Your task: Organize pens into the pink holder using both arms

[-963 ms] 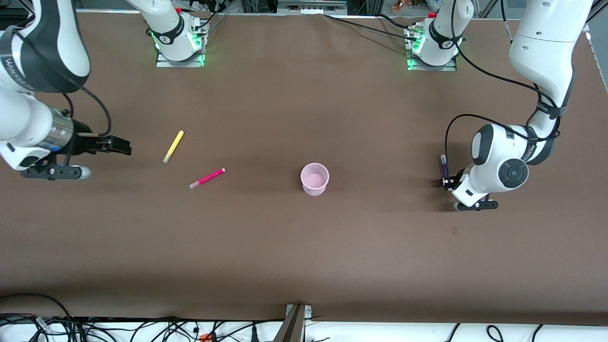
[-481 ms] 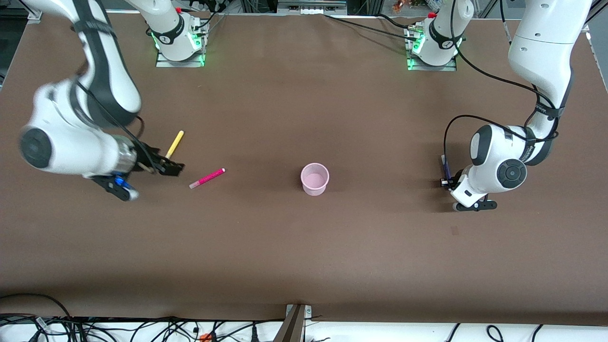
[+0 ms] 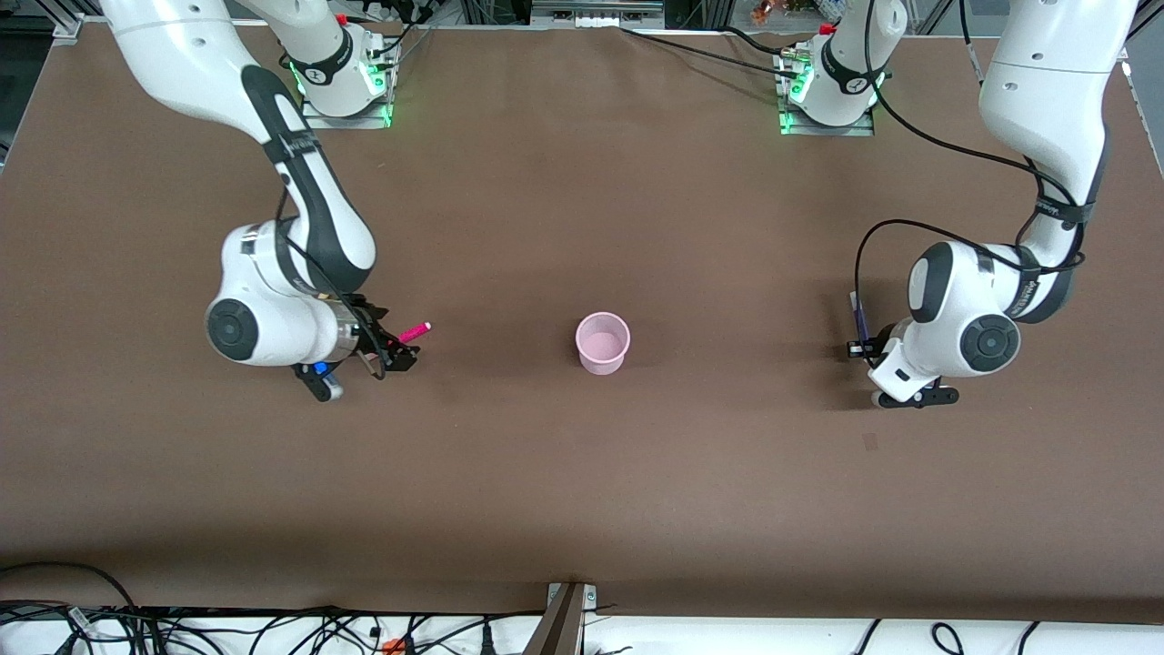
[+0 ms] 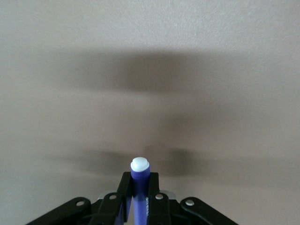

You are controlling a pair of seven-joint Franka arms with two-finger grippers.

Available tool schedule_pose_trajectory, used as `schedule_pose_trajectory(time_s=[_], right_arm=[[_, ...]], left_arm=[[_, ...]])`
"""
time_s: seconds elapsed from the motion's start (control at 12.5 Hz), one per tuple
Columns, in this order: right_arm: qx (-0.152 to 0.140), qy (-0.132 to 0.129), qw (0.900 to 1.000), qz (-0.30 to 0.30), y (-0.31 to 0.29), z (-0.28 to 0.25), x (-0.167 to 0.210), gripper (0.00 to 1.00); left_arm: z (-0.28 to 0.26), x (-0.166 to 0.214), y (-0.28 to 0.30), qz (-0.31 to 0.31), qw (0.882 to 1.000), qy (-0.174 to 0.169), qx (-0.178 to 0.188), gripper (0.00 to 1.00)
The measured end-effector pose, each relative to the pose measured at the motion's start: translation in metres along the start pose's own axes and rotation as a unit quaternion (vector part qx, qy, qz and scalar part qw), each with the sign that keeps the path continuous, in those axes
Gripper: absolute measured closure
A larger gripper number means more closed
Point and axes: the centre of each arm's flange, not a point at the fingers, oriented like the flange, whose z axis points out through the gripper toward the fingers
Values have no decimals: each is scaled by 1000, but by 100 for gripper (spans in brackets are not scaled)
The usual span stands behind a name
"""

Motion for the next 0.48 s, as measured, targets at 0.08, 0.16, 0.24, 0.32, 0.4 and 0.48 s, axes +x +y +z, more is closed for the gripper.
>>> schedule_pose_trajectory(time_s=[0.08,0.16,0.24,0.32,0.4,0.48], right_arm=[[-5,-10,1000,11,2,15,6,6],[-10,-16,1000,19,5,27,13,6],[-15,-18,999,23,6,35,17,7],[-16,-18,999,25,7,42,19,12],[-14,-16,999,28,9,49,20,19],[-11,-12,999,30,11,54,21,22]], left_arm=[[-18,1,0,5,1000,-5,2,82],[-39,0,0,17,1000,-6,4,82],[-60,0,-1,32,999,-5,4,82],[-79,0,-2,54,999,0,3,82],[-93,0,-3,78,997,6,-4,82],[-103,-2,-2,98,995,11,-15,82]])
